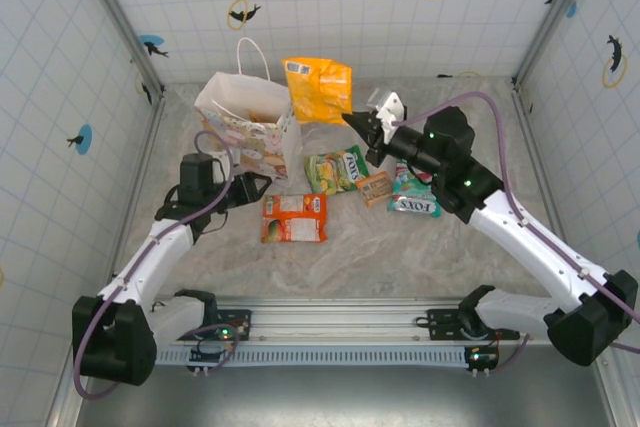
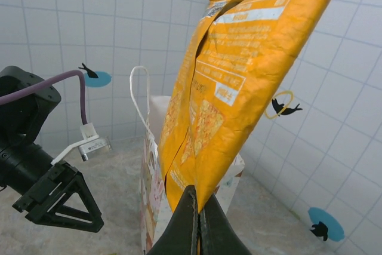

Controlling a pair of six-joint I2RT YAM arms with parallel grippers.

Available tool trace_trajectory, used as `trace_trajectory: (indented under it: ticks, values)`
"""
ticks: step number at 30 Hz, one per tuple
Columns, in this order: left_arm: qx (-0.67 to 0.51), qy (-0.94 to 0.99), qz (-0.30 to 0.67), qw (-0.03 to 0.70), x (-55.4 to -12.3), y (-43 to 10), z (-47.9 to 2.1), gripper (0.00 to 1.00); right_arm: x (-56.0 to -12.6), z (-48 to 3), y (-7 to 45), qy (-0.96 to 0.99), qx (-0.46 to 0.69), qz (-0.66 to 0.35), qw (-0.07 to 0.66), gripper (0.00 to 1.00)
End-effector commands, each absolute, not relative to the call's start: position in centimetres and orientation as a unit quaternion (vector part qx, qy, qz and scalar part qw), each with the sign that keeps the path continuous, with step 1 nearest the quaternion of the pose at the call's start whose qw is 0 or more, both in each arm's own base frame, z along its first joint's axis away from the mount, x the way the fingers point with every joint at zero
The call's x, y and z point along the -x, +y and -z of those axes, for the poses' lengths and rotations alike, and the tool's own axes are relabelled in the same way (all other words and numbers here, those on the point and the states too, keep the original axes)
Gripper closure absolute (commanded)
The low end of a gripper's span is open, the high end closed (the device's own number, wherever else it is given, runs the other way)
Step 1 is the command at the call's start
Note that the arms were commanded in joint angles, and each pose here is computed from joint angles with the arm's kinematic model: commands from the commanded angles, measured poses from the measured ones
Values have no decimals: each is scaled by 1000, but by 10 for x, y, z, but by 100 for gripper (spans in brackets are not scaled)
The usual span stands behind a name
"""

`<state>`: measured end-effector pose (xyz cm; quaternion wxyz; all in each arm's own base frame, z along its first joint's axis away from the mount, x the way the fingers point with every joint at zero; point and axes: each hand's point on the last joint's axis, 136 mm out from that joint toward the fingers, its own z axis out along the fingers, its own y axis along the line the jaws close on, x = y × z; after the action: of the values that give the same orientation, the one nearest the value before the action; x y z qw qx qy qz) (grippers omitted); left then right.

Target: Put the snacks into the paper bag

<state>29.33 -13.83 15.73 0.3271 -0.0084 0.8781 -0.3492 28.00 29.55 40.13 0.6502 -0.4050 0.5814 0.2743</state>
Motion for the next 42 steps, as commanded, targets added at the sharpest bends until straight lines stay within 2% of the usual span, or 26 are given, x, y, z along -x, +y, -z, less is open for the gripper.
trace_trajectory:
  ticks: [1,17,32,42]
  values:
    - [17,870,351,347,-301,-133,-175,42,-281,-438,303,536,407,-277,686,100]
    - [40,872,297,386,-321,-107,-193,41,-330,-476,353,492,416,-294,706,100]
    - [41,868,284,404,-326,-101,-204,40,-409,-393,420,572,410,-316,636,100]
    - [39,868,286,403,-326,-102,-203,40,-429,-353,456,599,424,-345,585,100]
